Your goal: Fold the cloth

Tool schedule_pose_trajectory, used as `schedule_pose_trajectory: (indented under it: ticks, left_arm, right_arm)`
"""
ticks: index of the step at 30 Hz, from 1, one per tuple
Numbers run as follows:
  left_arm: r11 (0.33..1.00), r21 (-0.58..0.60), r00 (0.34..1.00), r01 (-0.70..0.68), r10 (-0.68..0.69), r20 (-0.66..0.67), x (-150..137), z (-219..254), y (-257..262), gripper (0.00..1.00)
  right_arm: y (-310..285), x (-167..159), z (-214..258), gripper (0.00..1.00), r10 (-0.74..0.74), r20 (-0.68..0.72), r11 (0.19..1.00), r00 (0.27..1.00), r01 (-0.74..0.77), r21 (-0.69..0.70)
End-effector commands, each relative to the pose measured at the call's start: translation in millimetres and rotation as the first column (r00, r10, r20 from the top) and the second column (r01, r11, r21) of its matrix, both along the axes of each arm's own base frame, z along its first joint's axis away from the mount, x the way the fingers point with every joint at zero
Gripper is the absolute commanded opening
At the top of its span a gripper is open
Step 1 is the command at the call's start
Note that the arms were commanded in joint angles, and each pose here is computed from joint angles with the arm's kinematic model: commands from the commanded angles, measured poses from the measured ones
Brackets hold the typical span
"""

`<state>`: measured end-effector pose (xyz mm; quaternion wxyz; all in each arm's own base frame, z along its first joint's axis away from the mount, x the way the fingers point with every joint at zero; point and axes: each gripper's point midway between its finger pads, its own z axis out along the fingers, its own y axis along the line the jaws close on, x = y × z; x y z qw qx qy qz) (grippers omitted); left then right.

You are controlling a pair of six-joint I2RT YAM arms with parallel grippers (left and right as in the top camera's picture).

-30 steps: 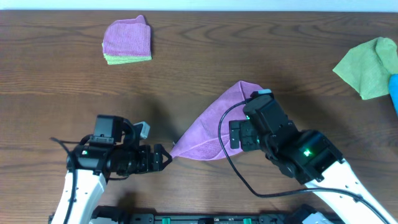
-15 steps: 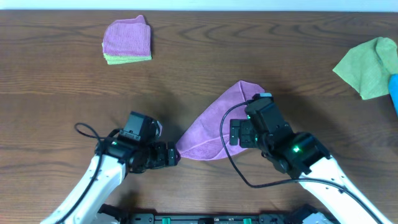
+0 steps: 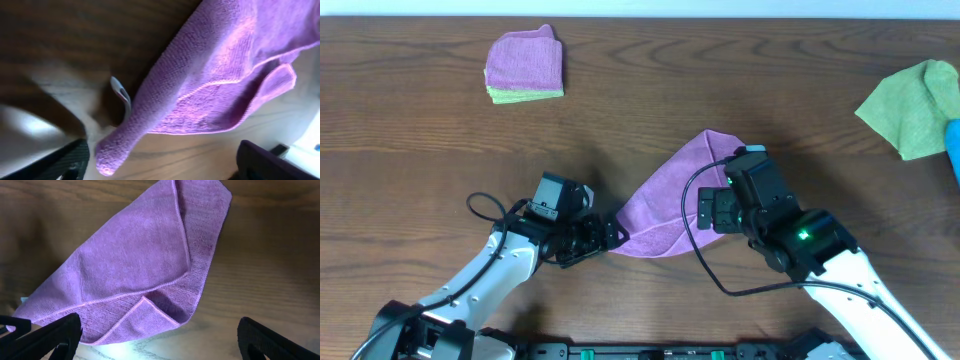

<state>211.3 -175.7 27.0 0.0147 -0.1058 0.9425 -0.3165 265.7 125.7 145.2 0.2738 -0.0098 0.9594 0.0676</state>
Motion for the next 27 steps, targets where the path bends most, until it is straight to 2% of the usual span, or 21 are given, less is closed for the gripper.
schedule_pose_trajectory:
  ticks: [1, 2, 5, 7, 8, 10, 12, 15, 21, 27]
  left_arm:
    - [0.999, -0.037, 0.999, -0.017, 0.016, -0.031, -1.9, 2.7, -5.5, 0.77]
    - [0.999, -0.04, 0.999, -0.026, 0.025, -0.034, -1.0, 3.2, -5.9, 0.74]
    - [0.998, -0.046, 0.998, -0.046, 0.044, -0.05, -1.0, 3.7, -6.5, 0.74]
    - [0.998, -0.046, 0.997, -0.051, 0.049, -0.051, -0.3, 3.8, -6.6, 0.69]
    - [0.998, -0.046, 0.998, -0.052, 0.05, -0.046, 0.7, 4.0, -6.7, 0.7]
    - [0.997, -0.049, 0.997, -0.061, 0.059, -0.048, 1.9, 4.5, -7.0, 0.82]
    - [0.996, -0.057, 0.996, -0.073, 0.069, -0.063, 1.1, 5.2, -8.0, 0.79]
    - [0.993, -0.085, 0.991, -0.081, 0.071, -0.111, -5.4, 7.7, -11.7, 0.85]
    - [0.983, -0.155, 0.98, -0.093, 0.063, -0.186, -14.4, 16.2, -21.2, 0.85]
    - [0.987, -0.094, 0.977, -0.126, 0.107, -0.186, -12.2, 8.4, -13.0, 0.85]
  right_arm:
    - [-2.7, 2.1, 4.8, 0.99, 0.014, 0.02, 1.0, 1.0, -0.013, -0.016]
    - [-2.8, 2.0, 4.7, 0.99, 0.016, 0.02, 1.0, 1.0, -0.016, -0.018]
    - [-3.4, 2.1, 4.5, 0.99, 0.018, 0.021, 1.0, 1.0, -0.018, -0.023]
    - [-3.5, 2.2, 4.6, 0.99, 0.018, 0.022, 1.0, 1.0, -0.017, -0.023]
    - [-3.5, 2.2, 4.5, 0.99, 0.018, 0.021, 1.0, 1.0, -0.018, -0.024]
    - [-3.6, 2.0, 4.0, 0.99, 0.025, 0.021, 0.999, 0.999, -0.024, -0.029]
    - [-3.8, 1.5, 3.2, 0.99, 0.025, 0.019, 0.999, 1.0, -0.024, -0.029]
    - [-5.0, -0.4, 1.7, 0.99, 0.028, 0.01, 0.999, 1.0, -0.027, -0.037]
    - [-6.6, -0.5, 1.3, 0.99, 0.024, 0.01, 0.999, 1.0, -0.023, -0.045]
    - [-8.3, 0.0, 1.4, 0.99, 0.024, 0.014, 0.998, 1.0, -0.023, -0.056]
